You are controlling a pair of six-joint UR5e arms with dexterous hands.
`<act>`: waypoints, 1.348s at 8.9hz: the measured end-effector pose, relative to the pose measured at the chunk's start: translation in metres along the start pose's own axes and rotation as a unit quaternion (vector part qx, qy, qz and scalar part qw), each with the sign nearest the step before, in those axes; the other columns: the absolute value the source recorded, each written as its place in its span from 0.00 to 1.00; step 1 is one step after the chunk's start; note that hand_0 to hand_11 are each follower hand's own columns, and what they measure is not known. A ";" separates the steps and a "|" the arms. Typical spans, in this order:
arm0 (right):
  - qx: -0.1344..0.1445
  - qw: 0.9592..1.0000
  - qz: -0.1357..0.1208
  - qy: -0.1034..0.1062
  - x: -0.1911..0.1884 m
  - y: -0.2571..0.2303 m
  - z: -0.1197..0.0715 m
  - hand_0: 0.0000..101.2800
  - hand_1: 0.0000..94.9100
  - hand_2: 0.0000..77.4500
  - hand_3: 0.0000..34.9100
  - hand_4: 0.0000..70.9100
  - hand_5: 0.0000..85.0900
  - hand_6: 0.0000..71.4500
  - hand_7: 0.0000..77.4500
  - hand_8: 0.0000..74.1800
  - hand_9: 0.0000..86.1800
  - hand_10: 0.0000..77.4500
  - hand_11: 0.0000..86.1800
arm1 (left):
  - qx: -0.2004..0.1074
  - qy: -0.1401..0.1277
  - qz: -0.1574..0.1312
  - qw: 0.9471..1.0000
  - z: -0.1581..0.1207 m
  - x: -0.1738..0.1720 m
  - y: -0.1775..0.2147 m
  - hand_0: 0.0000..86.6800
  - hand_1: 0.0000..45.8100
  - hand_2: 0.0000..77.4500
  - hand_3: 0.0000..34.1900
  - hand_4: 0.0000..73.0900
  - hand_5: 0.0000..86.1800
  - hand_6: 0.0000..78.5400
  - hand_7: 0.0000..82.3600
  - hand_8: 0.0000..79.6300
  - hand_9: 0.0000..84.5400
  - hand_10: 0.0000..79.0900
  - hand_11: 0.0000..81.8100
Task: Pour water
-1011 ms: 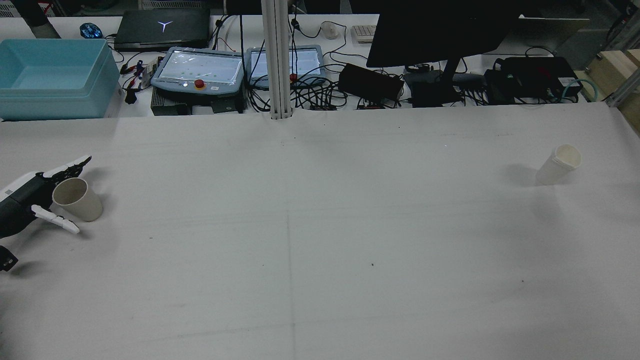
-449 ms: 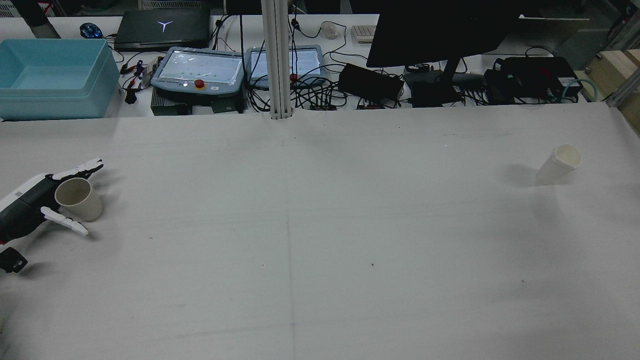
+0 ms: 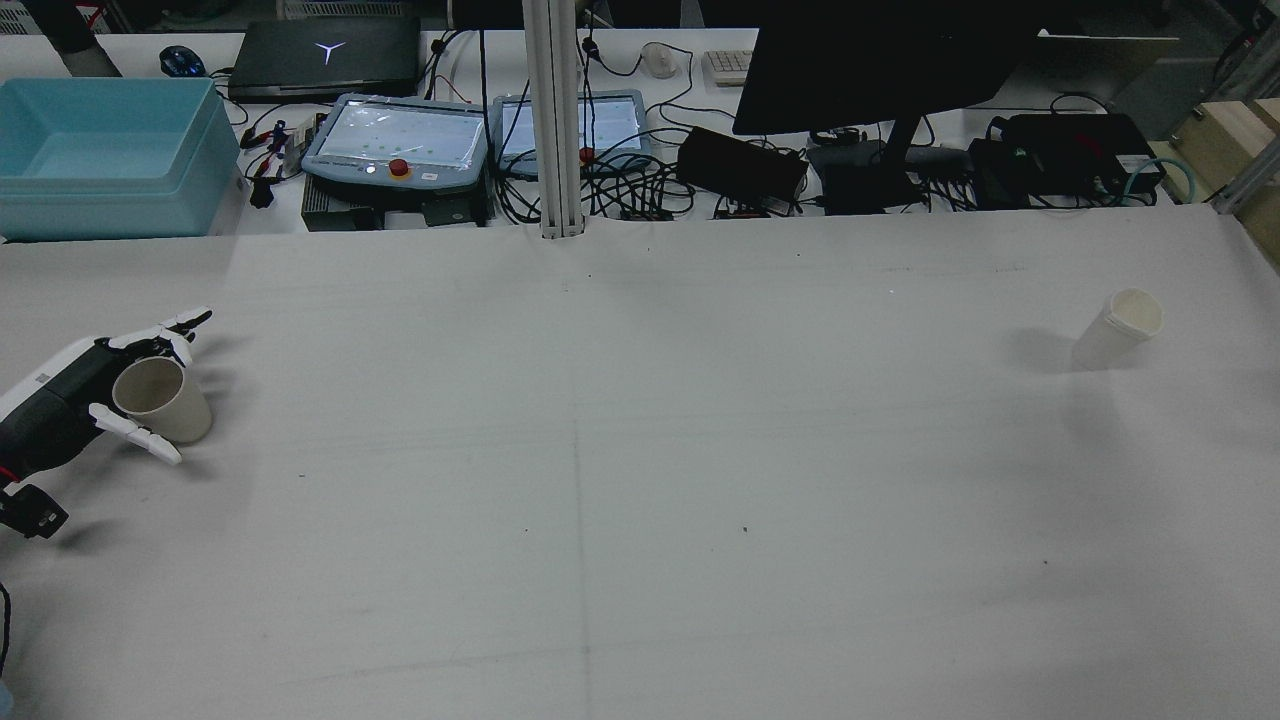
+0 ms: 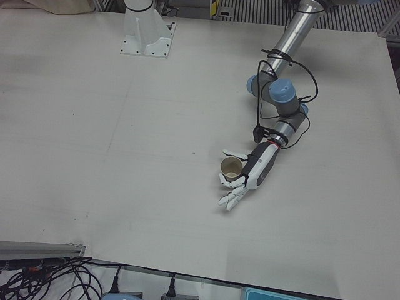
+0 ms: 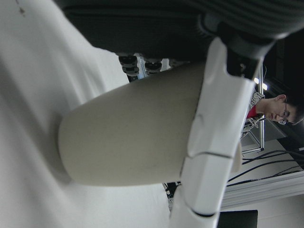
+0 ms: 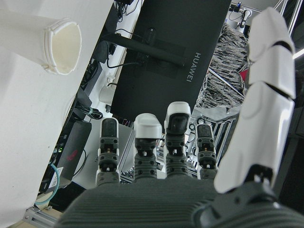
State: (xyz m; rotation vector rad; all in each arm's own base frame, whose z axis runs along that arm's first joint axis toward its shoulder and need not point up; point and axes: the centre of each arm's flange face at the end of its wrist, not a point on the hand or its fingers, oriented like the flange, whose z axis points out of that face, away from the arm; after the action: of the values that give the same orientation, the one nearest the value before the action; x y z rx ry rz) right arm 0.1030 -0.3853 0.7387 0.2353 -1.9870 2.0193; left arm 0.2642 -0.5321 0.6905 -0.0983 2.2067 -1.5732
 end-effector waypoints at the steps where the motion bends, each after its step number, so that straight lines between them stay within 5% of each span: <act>1: 0.000 1.000 0.000 0.000 0.000 0.000 0.000 0.53 0.18 0.18 0.34 0.13 0.22 0.74 0.73 0.80 0.81 0.22 0.30 | 0.009 0.004 -0.009 1.000 -0.001 0.002 0.000 0.93 0.44 0.01 0.00 0.49 0.56 0.17 0.11 0.10 0.01 0.04 0.10; 2: 0.001 1.000 0.000 0.001 0.000 -0.001 0.000 0.53 0.18 0.18 0.34 0.11 0.22 0.73 0.70 0.80 0.82 0.22 0.30 | 0.015 0.005 -0.014 1.000 -0.001 0.003 0.001 0.93 0.63 0.01 0.00 0.51 0.56 0.19 0.16 0.13 0.08 0.06 0.13; 3: 0.001 1.000 0.000 0.001 0.000 -0.001 0.000 0.53 0.18 0.18 0.34 0.11 0.22 0.73 0.70 0.79 0.81 0.22 0.30 | 0.019 0.005 -0.016 1.000 -0.001 0.004 0.002 0.93 0.71 0.01 0.00 0.51 0.56 0.23 0.19 0.14 0.09 0.08 0.16; 8: -0.017 1.000 0.004 -0.004 0.006 -0.014 0.002 0.53 0.17 0.18 0.34 0.08 0.21 0.68 0.67 0.77 0.81 0.20 0.27 | 0.043 -0.002 -0.071 0.997 -0.002 0.014 0.025 0.93 0.75 0.01 0.00 0.51 0.56 0.21 0.19 0.14 0.08 0.08 0.16; 10: -0.032 0.999 0.015 -0.008 0.022 -0.057 0.003 0.53 0.18 0.18 0.34 0.11 0.21 0.68 0.67 0.77 0.81 0.14 0.18 | 0.047 -0.004 -0.098 0.994 0.006 0.024 0.061 0.93 0.70 0.21 0.00 0.51 0.56 0.22 0.19 0.14 0.07 0.08 0.16; 11: -0.041 0.999 0.023 -0.011 0.031 -0.082 0.004 0.56 0.27 0.21 0.34 0.19 0.15 0.60 0.51 0.63 0.72 0.01 0.03 | 0.045 -0.006 -0.111 0.993 0.009 0.030 0.084 0.93 0.70 0.21 0.00 0.51 0.56 0.22 0.19 0.14 0.07 0.08 0.16; 12: -0.051 0.998 0.029 -0.014 0.039 -0.104 0.003 0.58 0.27 0.21 0.34 0.15 0.15 0.53 0.49 0.51 0.61 0.00 0.01 | 0.044 -0.009 -0.124 0.991 0.011 0.035 0.108 0.93 0.67 0.30 0.00 0.51 0.56 0.22 0.19 0.14 0.07 0.08 0.16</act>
State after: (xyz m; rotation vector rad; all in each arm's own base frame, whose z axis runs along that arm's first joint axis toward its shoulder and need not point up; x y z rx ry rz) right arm 0.0993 -0.3846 0.8494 0.1848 -2.1308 1.9518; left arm 0.2564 -0.5142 0.5775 -0.3717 2.1744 -1.7914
